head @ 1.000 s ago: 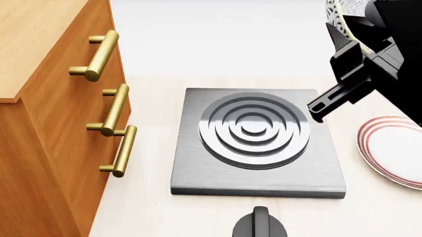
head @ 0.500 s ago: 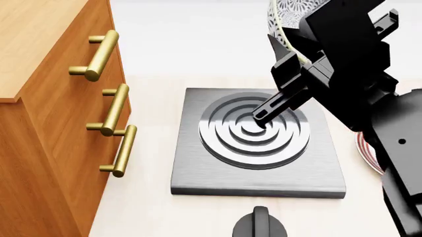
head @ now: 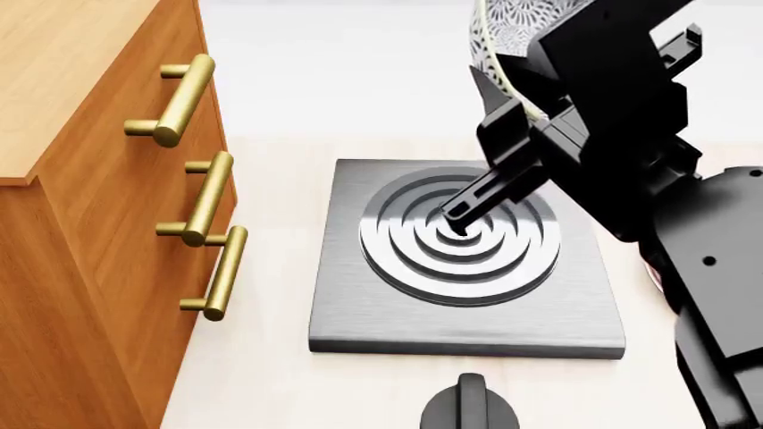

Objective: Put the bowl on the stove.

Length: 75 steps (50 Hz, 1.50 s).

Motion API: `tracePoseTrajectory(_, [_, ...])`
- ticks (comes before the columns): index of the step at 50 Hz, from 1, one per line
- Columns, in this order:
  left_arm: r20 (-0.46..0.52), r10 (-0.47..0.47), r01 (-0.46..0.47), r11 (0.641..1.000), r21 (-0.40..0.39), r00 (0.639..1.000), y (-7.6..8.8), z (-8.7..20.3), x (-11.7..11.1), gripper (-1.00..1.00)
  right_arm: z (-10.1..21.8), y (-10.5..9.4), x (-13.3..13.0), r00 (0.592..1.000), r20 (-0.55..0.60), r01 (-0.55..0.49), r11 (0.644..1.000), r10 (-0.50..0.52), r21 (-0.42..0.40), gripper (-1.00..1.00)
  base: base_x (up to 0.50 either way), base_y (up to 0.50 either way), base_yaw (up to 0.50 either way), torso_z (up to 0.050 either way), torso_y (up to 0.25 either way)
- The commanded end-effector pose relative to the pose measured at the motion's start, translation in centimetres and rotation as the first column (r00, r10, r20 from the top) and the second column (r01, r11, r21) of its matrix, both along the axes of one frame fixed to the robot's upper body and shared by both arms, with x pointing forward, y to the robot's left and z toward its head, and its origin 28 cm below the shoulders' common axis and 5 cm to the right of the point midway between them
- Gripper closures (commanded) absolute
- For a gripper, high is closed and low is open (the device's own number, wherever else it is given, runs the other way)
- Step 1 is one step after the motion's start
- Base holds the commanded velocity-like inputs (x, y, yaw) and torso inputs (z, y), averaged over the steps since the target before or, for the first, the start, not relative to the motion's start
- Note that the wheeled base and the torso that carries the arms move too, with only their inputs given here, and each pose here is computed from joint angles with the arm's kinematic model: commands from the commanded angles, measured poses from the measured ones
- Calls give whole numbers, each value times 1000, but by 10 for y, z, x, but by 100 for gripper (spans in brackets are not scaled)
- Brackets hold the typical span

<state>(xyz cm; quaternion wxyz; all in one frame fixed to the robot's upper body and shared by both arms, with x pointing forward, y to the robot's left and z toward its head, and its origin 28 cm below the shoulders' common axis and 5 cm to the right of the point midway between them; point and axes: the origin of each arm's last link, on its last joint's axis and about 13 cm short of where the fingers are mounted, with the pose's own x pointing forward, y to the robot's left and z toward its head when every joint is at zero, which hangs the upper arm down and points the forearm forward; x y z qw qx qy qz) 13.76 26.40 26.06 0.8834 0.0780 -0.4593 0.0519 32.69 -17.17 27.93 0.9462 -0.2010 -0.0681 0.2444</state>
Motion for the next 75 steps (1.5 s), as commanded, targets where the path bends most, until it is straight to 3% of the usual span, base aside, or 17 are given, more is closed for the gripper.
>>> tracePoseTrajectory(1, [29,-29,29,1000,-2,999,0,0,2,-100,7,0,10,999,36,9,1000,-10,28,100,0,0,0,0,0])
tracePoseTrajectory(27, [20,-39,39,999,-3,999,-2,-1,5,-100,-29,18,112,995,-94,19,998,-13,58,100,0,0,0,0,0])
tracePoseTrajectory(47, [17,-46,46,999,-4,999,-2,-2,6,-100,-34,33,112,975,-219,21,996,-39,-87,100,0,0,0,0,1])
tracePoseTrajectory(75, [10,-39,39,999,-4,999,-3,-3,7,-100,-45,41,110,940,-335,15,989,-64,-146,100,0,0,0,0,0])
